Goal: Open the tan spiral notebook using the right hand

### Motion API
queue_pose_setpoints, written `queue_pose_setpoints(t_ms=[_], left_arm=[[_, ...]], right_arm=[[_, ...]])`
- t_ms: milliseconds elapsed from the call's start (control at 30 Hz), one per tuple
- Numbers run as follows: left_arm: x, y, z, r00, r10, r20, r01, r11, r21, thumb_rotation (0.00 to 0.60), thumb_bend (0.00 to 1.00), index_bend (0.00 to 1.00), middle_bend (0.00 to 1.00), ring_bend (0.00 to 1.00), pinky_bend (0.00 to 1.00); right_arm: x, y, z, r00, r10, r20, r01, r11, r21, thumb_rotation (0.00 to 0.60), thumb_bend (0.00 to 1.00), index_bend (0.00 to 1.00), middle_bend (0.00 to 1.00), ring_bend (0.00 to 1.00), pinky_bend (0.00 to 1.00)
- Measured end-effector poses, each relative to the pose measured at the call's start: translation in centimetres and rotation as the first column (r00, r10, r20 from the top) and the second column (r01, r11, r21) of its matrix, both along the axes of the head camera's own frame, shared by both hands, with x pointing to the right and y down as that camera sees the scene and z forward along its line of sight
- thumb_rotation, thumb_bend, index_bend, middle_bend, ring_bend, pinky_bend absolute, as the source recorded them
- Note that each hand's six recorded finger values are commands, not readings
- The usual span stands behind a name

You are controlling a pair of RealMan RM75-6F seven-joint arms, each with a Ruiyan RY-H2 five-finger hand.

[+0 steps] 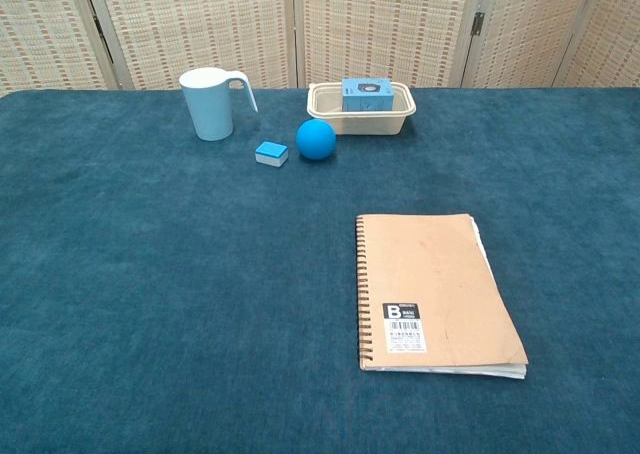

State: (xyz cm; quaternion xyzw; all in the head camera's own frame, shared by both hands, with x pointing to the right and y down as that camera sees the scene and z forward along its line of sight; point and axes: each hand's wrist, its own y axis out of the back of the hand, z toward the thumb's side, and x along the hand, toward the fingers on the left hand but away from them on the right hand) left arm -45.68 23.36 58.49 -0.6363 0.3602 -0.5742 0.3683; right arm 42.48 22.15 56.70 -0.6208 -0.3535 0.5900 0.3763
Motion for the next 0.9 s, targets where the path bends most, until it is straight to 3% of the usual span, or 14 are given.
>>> queue_pose_setpoints(t_ms=[300, 533, 900], left_arm=[[-0.1, 0.0, 0.2, 1.0, -0.001, 0.003, 0.001, 1.0, -0.012, 0.6, 0.2, 0.13, 0.06, 0.06, 0.14], [-0.7, -0.2, 0.6, 0.999, -0.02, 0.029, 0.021, 0.999, -0.028, 0.6, 0.2, 0.13, 0.06, 0.06, 0.14], [-2.3, -1.1, -0.3, 0.993, -0.077, 0.089, 0.073, 0.996, 0.045, 0.6, 0.2, 0.13, 0.06, 0.06, 0.14]], right_arm=[[-0.6, -0.2, 0.4, 0.999, -0.034, 0.022, 0.034, 0.999, -0.007, 0.6, 0.22, 0.0, 0.0, 0.0, 0.0], [-3.3, 0.7, 0.6, 0.974, -0.175, 0.143, 0.177, 0.984, 0.005, 0.6, 0.26, 0.0, 0.0, 0.0, 0.0], [-7.0, 3.1, 7.1, 0.939, -0.293, 0.181, 0.318, 0.939, -0.131, 0.6, 0.27, 0.0, 0.0, 0.0, 0.0]])
